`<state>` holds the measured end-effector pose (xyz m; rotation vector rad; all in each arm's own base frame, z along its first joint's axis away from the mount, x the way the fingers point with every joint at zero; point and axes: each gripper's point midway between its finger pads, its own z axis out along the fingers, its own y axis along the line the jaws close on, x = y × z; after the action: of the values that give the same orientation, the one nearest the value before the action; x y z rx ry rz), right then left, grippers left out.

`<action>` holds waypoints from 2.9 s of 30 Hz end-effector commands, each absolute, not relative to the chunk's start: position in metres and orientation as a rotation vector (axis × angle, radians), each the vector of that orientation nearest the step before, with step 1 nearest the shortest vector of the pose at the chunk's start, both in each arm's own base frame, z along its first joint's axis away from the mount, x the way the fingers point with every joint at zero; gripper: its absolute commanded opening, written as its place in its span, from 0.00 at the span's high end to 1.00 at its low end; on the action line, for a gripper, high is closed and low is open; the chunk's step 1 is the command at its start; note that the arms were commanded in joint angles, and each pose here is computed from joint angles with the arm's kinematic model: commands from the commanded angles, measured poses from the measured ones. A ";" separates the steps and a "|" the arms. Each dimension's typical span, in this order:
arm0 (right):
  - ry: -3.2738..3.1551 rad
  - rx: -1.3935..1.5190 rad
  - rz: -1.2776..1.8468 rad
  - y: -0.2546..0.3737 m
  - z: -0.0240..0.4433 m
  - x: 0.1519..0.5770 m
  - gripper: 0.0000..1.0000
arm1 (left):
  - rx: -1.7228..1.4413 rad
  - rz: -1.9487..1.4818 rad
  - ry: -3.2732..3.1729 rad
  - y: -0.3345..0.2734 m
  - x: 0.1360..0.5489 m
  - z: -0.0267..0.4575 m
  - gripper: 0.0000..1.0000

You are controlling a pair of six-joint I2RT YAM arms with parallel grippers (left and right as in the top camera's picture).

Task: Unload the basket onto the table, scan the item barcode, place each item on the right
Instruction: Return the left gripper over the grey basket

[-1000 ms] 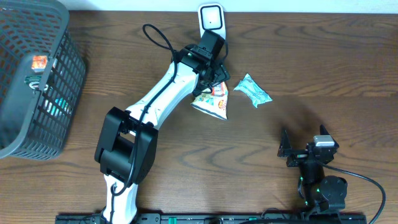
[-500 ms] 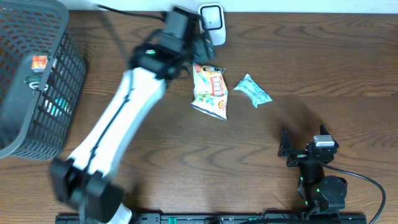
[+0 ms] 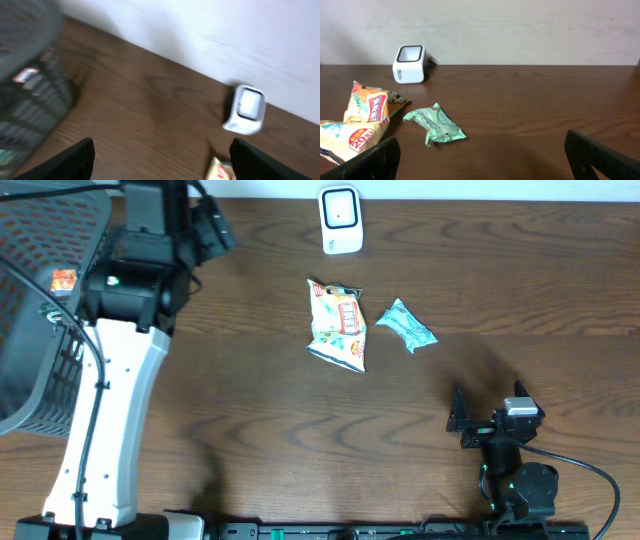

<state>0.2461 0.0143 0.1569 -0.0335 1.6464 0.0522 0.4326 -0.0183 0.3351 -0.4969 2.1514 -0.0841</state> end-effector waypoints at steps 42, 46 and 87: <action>1.647 -0.028 0.052 0.013 0.156 0.246 0.01 | -1.240 0.381 1.900 0.285 0.357 0.303 0.09; 1.647 -0.028 0.052 0.013 0.156 0.246 0.01 | -1.274 0.392 1.954 0.293 0.361 0.278 0.09; 1.647 -0.028 0.052 0.013 0.156 0.246 0.01 | -1.323 0.391 2.086 0.312 0.392 0.194 0.09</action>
<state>0.2461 0.0143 0.1569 -0.0335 1.6464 0.0522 0.3893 0.3065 0.2190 -1.3122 2.0373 0.3754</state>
